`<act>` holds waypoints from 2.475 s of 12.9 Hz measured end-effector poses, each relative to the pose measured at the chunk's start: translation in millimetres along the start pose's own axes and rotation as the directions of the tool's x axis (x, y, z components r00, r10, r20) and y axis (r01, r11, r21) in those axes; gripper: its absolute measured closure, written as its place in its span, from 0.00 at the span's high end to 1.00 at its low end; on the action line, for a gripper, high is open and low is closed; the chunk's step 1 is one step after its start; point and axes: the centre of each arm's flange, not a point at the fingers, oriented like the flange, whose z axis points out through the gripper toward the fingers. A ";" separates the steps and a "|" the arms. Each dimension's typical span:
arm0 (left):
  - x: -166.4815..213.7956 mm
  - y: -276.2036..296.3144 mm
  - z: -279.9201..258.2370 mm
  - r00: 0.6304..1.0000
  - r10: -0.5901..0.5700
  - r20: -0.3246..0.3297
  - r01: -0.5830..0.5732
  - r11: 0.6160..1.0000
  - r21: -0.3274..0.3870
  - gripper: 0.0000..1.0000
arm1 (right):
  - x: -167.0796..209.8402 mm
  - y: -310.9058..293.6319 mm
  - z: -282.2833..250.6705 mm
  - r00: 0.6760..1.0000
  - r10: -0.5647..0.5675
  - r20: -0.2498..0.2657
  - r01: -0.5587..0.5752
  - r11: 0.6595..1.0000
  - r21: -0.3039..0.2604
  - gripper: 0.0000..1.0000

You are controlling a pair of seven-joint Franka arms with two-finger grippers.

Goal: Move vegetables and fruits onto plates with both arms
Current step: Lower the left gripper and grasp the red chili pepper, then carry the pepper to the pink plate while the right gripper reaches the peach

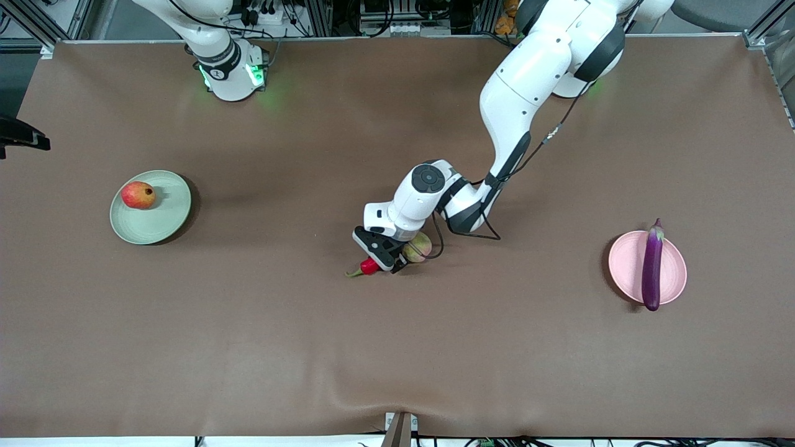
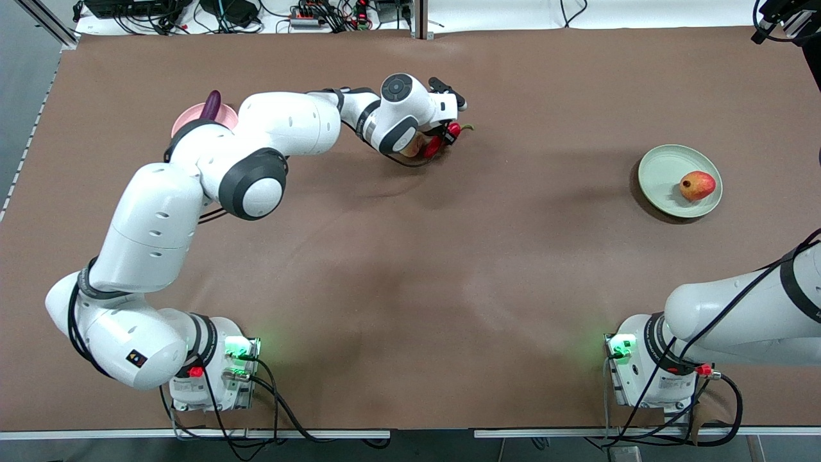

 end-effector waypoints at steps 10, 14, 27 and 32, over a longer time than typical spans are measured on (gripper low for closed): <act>72.6 -58.8 -149.1 0.992 -0.069 0.108 0.059 0.994 0.093 0.37 | 35.5 -131.7 0.4 0.988 0.150 -0.027 -0.149 0.988 0.029 1.00; 62.8 -173.8 -242.6 0.957 -0.211 0.199 0.194 0.976 0.101 0.37 | 58.1 -238.0 8.7 0.960 0.264 -0.095 -0.256 0.962 0.092 1.00; -177.5 -466.0 -292.5 0.565 -0.671 0.480 0.623 0.729 0.284 0.37 | 187.5 -483.9 290.1 0.829 0.551 -0.099 -0.539 0.833 0.125 1.00; -219.4 -499.8 -284.1 0.551 -0.679 0.486 0.605 0.726 0.328 0.37 | 212.6 -502.7 357.6 0.752 0.648 -0.120 -0.626 0.760 0.175 1.00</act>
